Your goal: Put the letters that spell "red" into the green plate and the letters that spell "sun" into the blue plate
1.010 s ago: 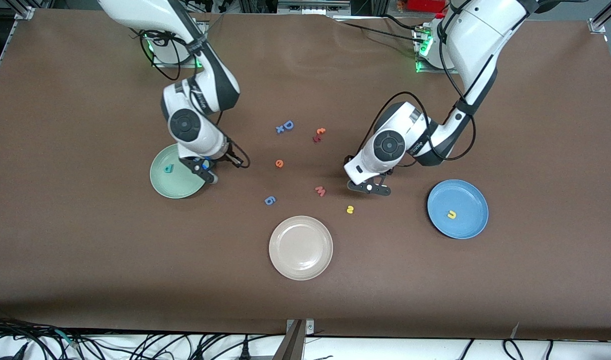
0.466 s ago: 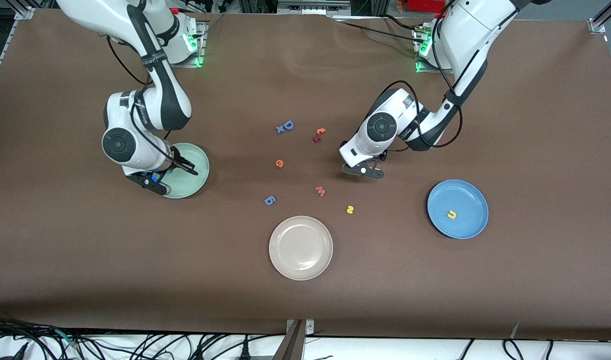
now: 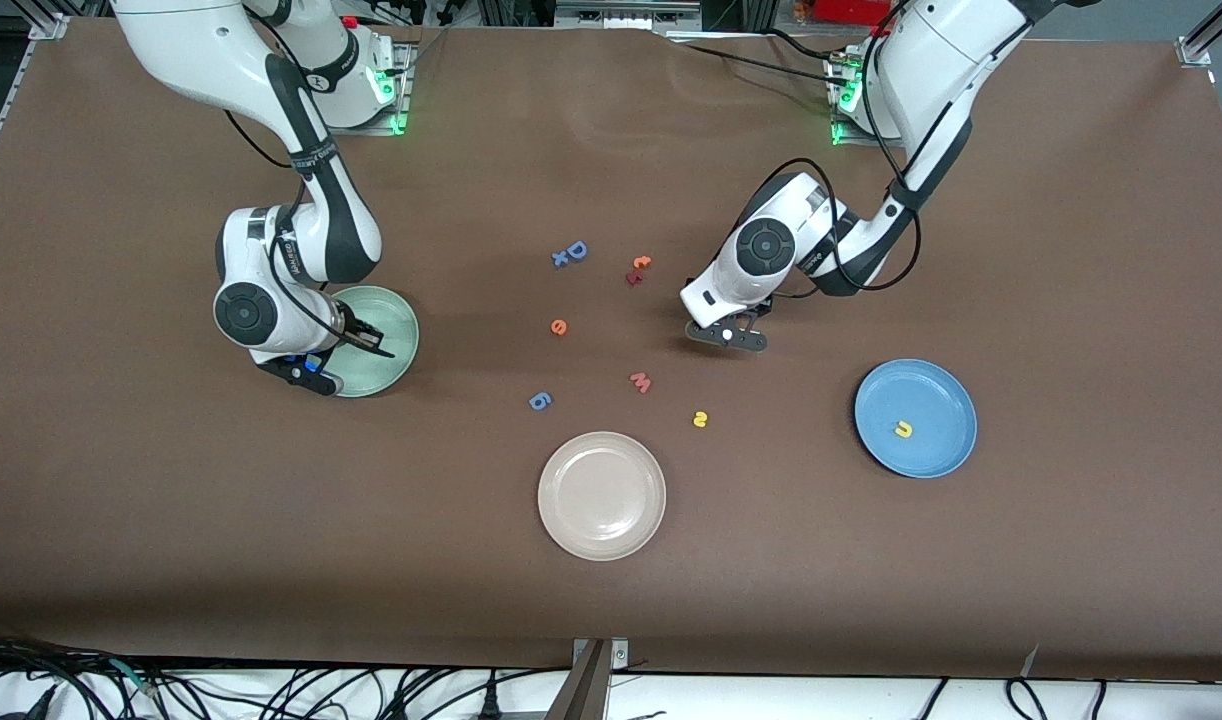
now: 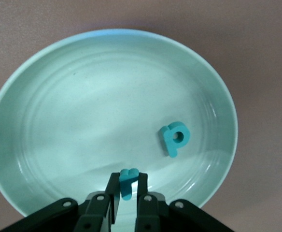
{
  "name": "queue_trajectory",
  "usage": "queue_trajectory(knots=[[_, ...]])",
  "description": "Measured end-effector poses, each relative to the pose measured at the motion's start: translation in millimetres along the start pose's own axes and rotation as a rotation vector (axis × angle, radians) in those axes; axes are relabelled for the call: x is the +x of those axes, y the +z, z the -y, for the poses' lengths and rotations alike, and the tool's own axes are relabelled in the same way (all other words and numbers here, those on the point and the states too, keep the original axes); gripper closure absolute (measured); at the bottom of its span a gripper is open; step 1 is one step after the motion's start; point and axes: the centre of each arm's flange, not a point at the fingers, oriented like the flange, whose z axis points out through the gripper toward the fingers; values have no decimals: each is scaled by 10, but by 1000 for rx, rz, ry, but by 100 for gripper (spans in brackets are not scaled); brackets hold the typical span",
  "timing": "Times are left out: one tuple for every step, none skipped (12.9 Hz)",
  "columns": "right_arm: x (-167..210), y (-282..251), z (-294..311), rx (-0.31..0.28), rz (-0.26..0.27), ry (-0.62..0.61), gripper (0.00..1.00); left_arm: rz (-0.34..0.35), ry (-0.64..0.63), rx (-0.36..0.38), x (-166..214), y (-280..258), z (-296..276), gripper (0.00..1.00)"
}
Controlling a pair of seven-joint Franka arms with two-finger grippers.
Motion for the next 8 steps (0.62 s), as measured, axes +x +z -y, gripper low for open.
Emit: queue_trajectory(knots=[[3, -3, 1, 1, -3, 0, 82, 0, 0, 0, -5, 6, 1, 52], [4, -3, 2, 2, -4, 0, 82, -1, 0, 0, -3, 4, 3, 54], [5, -4, 2, 2, -4, -1, 82, -1, -1, -1, -3, 4, 4, 54], [7, -5, 1, 3, -5, 0, 75, -2, -2, -1, 0, 2, 9, 56], [8, -6, 1, 3, -6, -1, 69, -4, -4, -1, 5, -6, 17, 62], [9, -6, -1, 3, -6, -1, 69, -7, -5, -3, 11, -17, 21, 72], [9, -7, -1, 4, -6, -1, 62, -11, -5, -4, 17, -26, 22, 74], [9, -14, 0, 4, -7, -1, 57, -15, -6, -6, 24, -38, 21, 74]])
